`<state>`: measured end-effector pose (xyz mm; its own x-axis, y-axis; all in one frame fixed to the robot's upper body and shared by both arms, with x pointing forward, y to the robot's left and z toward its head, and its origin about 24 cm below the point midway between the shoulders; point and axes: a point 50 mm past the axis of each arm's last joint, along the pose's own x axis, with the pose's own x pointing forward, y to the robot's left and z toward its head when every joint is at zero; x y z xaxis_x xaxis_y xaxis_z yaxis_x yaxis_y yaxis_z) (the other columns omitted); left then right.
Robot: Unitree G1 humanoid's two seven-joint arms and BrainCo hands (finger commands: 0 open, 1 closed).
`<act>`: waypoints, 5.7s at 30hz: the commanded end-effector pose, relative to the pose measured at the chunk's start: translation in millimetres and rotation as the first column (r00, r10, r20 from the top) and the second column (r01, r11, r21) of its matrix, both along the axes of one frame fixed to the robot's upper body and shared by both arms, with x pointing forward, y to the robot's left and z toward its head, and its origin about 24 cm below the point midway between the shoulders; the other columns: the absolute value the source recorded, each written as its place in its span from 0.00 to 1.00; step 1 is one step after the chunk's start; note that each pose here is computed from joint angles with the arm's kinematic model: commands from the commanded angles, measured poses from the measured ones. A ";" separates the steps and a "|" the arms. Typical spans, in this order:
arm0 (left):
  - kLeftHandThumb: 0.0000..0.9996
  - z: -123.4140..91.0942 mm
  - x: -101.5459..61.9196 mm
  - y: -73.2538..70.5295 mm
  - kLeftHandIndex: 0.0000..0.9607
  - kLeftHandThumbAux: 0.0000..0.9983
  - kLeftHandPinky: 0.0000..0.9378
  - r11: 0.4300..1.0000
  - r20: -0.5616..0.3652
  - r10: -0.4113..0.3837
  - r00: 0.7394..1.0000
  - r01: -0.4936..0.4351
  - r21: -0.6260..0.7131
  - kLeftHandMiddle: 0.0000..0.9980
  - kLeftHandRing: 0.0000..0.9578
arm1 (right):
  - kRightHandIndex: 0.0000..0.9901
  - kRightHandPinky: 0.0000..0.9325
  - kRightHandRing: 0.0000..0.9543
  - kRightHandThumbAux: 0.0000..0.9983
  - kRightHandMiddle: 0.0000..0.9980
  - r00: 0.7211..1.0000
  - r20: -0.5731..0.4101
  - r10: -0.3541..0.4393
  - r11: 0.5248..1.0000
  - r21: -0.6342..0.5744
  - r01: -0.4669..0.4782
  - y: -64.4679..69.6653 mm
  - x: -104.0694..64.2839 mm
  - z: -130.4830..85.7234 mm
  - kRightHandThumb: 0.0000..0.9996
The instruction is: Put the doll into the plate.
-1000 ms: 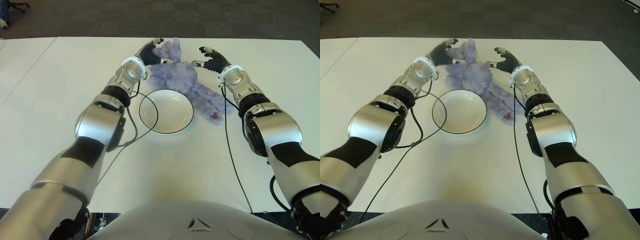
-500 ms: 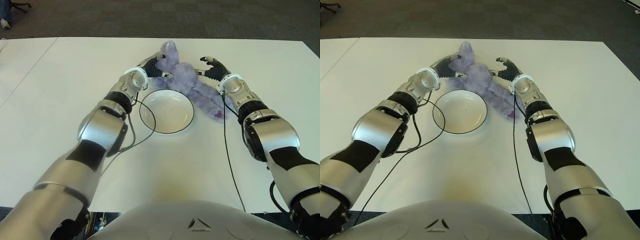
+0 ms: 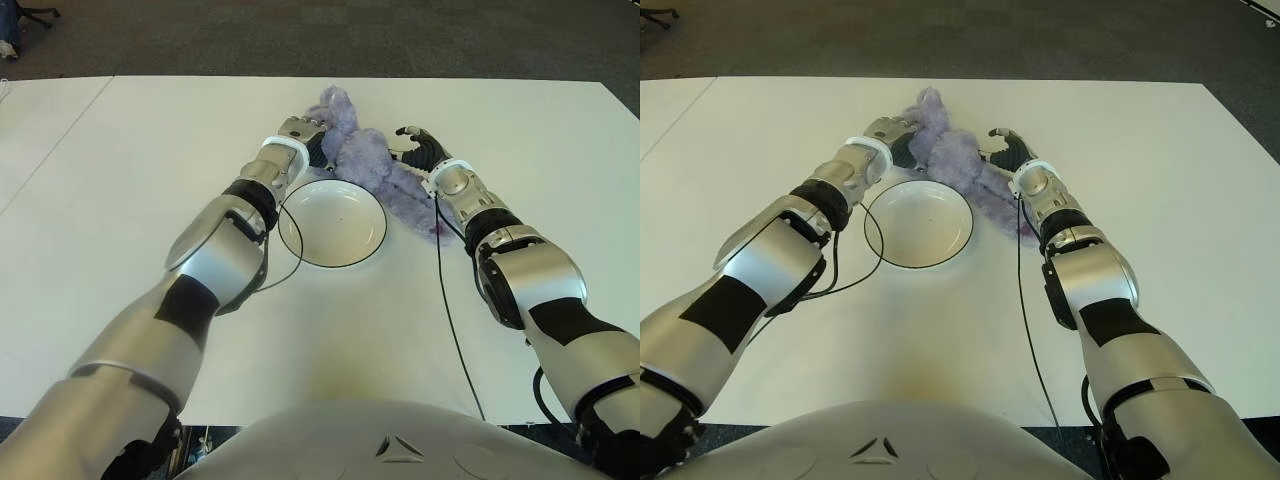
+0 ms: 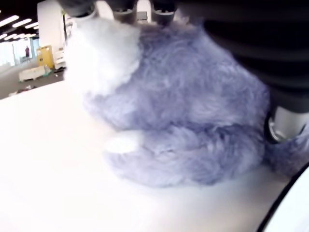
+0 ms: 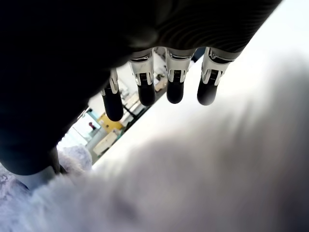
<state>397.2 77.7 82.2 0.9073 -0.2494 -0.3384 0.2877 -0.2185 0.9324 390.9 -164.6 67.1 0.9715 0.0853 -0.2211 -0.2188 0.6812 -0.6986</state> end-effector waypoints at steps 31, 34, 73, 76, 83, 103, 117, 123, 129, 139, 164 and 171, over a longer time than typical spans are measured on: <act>0.22 -52.4 -27.5 -7.7 0.00 0.49 0.00 0.999 -0.083 -0.009 0.997 0.013 0.048 0.00 0.00 | 0.07 0.00 0.00 0.73 0.00 0.997 -0.049 -0.065 0.996 0.053 0.068 -8.2 2.9 3.5 0.39; 0.20 -52.5 -27.7 -7.9 0.00 0.49 0.00 0.998 -0.076 -0.018 0.997 0.022 0.057 0.00 0.00 | 0.05 0.00 0.00 0.73 0.00 0.996 -0.057 -0.066 0.993 0.096 0.071 -16.5 7.1 14.8 0.35; 0.18 -49.8 -26.9 -11.2 0.00 0.48 0.00 1.000 -0.062 -0.019 0.998 0.020 0.021 0.00 0.00 | 0.00 0.00 0.00 0.45 0.00 0.903 -0.149 0.404 0.910 -0.032 -0.412 -23.0 -14.0 28.5 0.14; 0.18 -49.9 -27.0 -11.1 0.00 0.48 0.00 1.000 -0.062 -0.017 0.998 0.018 0.014 0.00 0.00 | 0.00 0.00 0.00 0.43 0.00 0.898 -0.160 0.411 0.905 -0.046 -0.422 -16.8 -17.7 17.7 0.14; 0.14 -50.3 -27.2 -11.2 0.00 0.51 0.00 1.000 -0.069 -0.011 0.998 0.011 0.001 0.00 0.00 | 0.00 0.00 0.00 0.43 0.00 0.882 -0.170 0.440 0.881 -0.110 -0.460 -0.3 -28.1 -7.3 0.14; 0.15 -49.2 -26.9 -12.7 0.00 0.47 0.00 1.000 -0.061 -0.006 0.998 0.005 -0.025 0.00 0.00 | 0.00 0.00 0.00 0.50 0.00 0.876 -0.228 0.425 0.884 -0.106 -0.456 34.7 -39.8 -50.8 0.16; 0.13 -48.7 -26.4 -11.5 0.00 0.52 0.00 0.999 -0.057 0.015 0.998 -0.018 -0.048 0.00 0.00 | 0.00 0.00 0.00 0.53 0.00 0.923 -0.247 0.296 0.937 -0.113 -0.331 53.9 -49.5 -77.3 0.20; 0.34 -49.3 -26.4 -9.5 0.00 0.60 0.03 0.996 -0.054 0.044 0.998 -0.049 -0.079 0.00 0.00 | 0.05 0.07 0.04 0.58 0.05 0.954 -0.236 0.187 0.973 -0.091 -0.214 58.9 -52.7 -84.7 0.19; 0.51 -49.4 -26.5 -8.9 0.17 0.61 0.28 0.993 -0.035 0.056 0.998 -0.060 -0.100 0.07 0.13 | 0.28 0.49 0.46 0.62 0.42 0.968 -0.238 0.079 0.989 -0.103 -0.106 48.0 -52.3 -87.5 0.32; 0.84 -40.5 -21.9 -5.1 0.43 0.67 0.59 0.985 0.054 0.076 0.996 -0.067 -0.159 0.48 0.58 | 0.44 0.83 0.77 0.71 0.73 0.970 -0.221 -0.097 0.995 -0.056 0.087 32.8 -48.2 -84.3 0.70; 0.95 11.8 -0.1 -10.9 0.48 0.65 0.72 0.948 0.207 0.071 0.976 -0.002 -0.317 0.45 0.48 | 0.44 0.90 0.86 0.71 0.81 0.952 0.299 0.070 0.974 -0.228 0.000 -17.4 8.2 42.3 0.72; 0.95 34.6 7.3 -10.0 0.42 0.65 0.72 0.957 0.285 0.013 0.958 0.071 -0.281 0.47 0.52 | 0.45 0.90 0.86 0.71 0.81 0.912 0.396 0.108 0.973 -0.229 -0.016 -21.8 12.3 69.2 0.72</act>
<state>401.5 59.9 111.7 0.9466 -0.3222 0.0076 0.0228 0.0904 0.9956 398.7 -186.4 116.4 0.9862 0.1370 0.0929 0.0133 0.4940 -0.8694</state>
